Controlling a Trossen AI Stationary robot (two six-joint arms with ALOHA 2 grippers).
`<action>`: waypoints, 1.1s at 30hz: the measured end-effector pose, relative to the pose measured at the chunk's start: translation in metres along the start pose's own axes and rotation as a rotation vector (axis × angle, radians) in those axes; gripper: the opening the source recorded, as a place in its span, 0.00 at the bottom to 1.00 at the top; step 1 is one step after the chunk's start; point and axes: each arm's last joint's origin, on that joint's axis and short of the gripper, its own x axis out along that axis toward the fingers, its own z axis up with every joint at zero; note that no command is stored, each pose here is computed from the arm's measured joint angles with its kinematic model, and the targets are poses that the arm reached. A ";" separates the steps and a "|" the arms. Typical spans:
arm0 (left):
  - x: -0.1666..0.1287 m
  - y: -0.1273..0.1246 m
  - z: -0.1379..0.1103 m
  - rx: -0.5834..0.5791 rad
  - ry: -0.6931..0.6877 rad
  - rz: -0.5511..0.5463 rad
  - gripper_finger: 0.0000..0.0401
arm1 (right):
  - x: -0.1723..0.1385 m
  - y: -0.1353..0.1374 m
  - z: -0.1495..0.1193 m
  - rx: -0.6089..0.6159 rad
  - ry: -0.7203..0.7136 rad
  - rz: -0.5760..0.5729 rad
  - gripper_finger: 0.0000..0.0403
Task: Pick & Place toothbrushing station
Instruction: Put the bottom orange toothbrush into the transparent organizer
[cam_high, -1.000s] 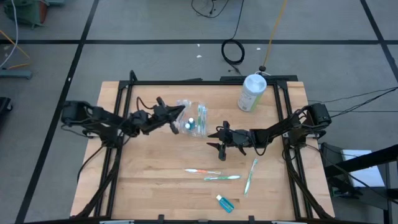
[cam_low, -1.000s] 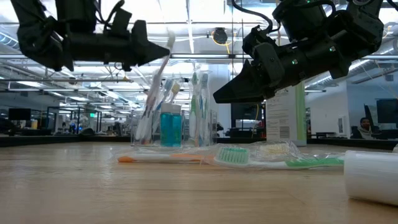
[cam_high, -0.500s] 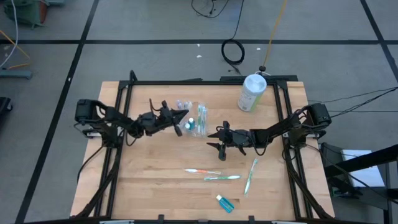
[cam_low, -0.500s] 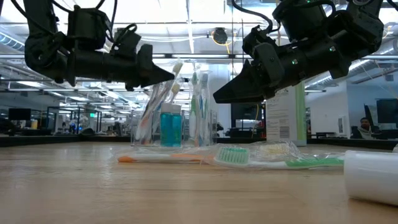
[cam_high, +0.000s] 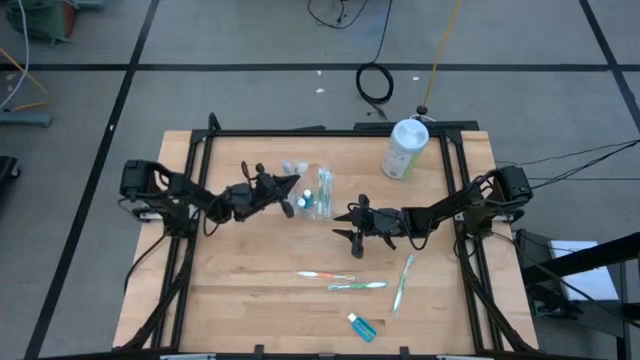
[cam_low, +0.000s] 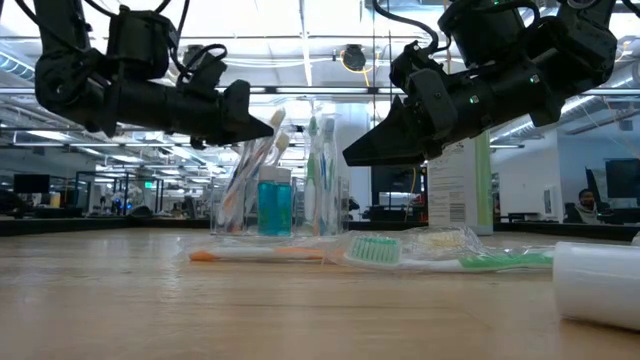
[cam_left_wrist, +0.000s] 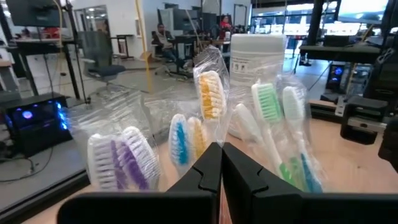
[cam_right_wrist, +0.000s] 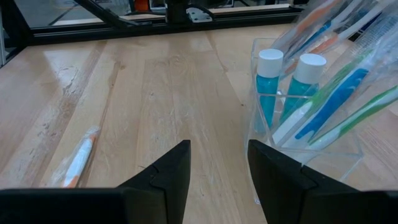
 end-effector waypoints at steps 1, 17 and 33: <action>-0.001 -0.001 0.000 0.006 0.000 0.006 0.02 | 0.000 0.000 0.000 0.000 0.000 0.000 0.39; -0.020 -0.025 0.000 0.073 0.006 0.188 0.01 | 0.000 0.000 0.000 0.000 0.000 0.000 0.39; -0.032 -0.032 -0.008 0.180 0.080 0.354 0.03 | 0.000 0.000 0.000 0.000 0.000 0.000 0.39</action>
